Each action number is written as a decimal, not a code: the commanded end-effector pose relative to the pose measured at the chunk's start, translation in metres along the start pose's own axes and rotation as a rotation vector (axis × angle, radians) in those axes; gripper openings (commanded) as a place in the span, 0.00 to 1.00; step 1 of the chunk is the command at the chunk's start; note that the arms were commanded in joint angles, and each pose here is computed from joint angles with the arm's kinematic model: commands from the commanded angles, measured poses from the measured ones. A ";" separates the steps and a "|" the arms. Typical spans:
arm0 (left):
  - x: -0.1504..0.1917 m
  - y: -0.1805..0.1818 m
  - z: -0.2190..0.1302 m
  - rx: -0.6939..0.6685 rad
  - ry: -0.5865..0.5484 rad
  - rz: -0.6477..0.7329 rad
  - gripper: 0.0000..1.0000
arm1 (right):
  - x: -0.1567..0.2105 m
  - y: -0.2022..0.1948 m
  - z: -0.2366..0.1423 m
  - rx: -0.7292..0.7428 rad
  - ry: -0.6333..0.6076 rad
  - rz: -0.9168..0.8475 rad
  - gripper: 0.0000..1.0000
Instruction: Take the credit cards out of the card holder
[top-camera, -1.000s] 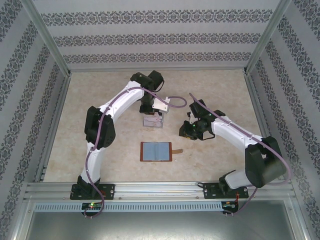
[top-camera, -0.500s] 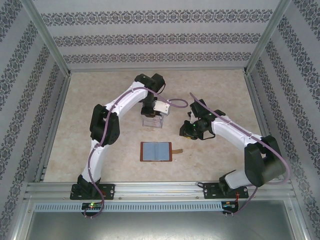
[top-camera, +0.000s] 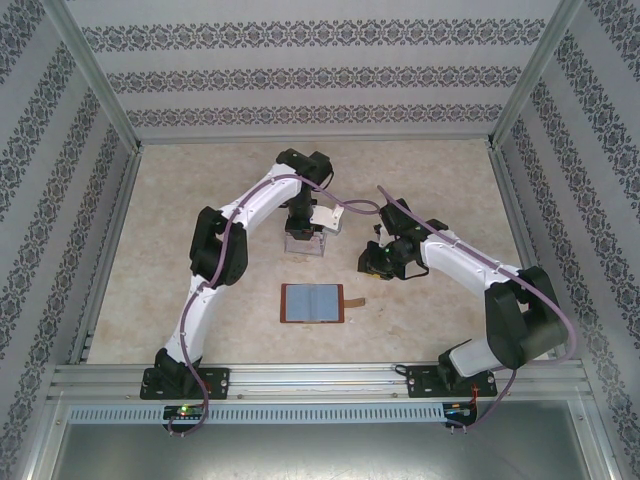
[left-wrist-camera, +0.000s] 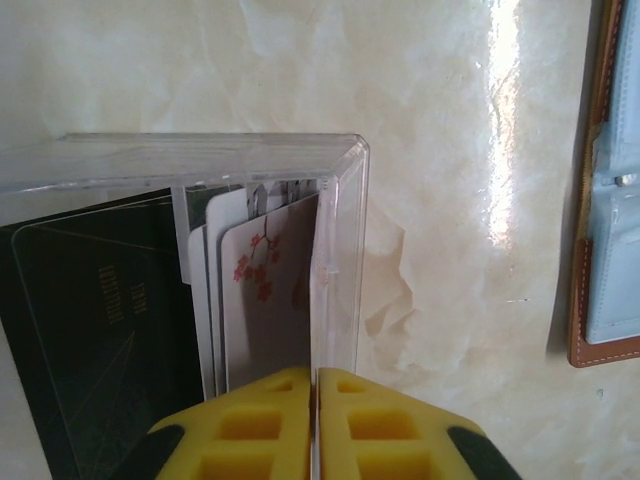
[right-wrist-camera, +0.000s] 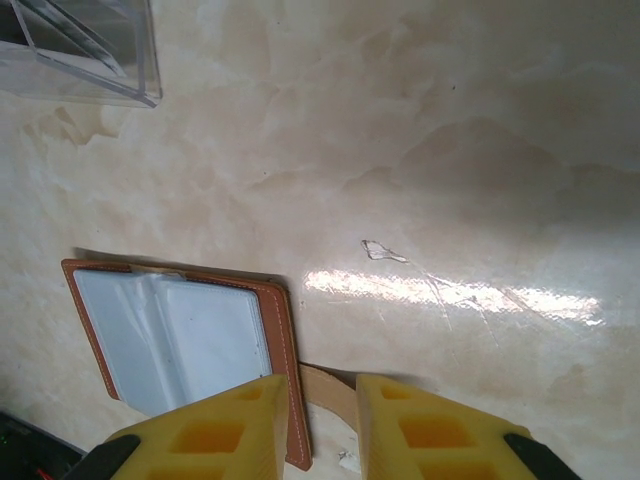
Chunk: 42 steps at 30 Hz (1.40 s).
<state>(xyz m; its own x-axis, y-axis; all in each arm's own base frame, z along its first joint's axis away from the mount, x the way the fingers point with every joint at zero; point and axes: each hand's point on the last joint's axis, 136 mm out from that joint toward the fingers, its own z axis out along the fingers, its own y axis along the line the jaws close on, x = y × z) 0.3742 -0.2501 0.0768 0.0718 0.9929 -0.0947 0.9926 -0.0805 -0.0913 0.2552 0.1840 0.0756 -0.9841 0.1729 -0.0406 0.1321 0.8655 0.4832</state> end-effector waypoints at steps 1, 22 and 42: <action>0.011 -0.003 0.001 0.030 0.046 -0.019 0.14 | -0.007 0.005 -0.002 -0.016 -0.006 -0.009 0.26; 0.021 0.030 -0.036 -0.382 -0.083 -0.259 0.64 | -0.066 -0.046 -0.015 0.211 -0.165 -0.071 0.56; 0.175 0.001 -0.025 -0.883 -0.378 -1.132 1.00 | -0.157 -0.131 -0.049 0.495 -0.390 -0.120 0.96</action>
<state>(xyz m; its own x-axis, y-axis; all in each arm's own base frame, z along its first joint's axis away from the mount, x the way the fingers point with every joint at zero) 0.3705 -0.0977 0.0590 -0.6627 0.5780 -0.4763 0.4727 0.8161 0.3326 0.3646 0.0403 0.0369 -0.9335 0.1549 -0.3235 0.1469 0.9879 0.0491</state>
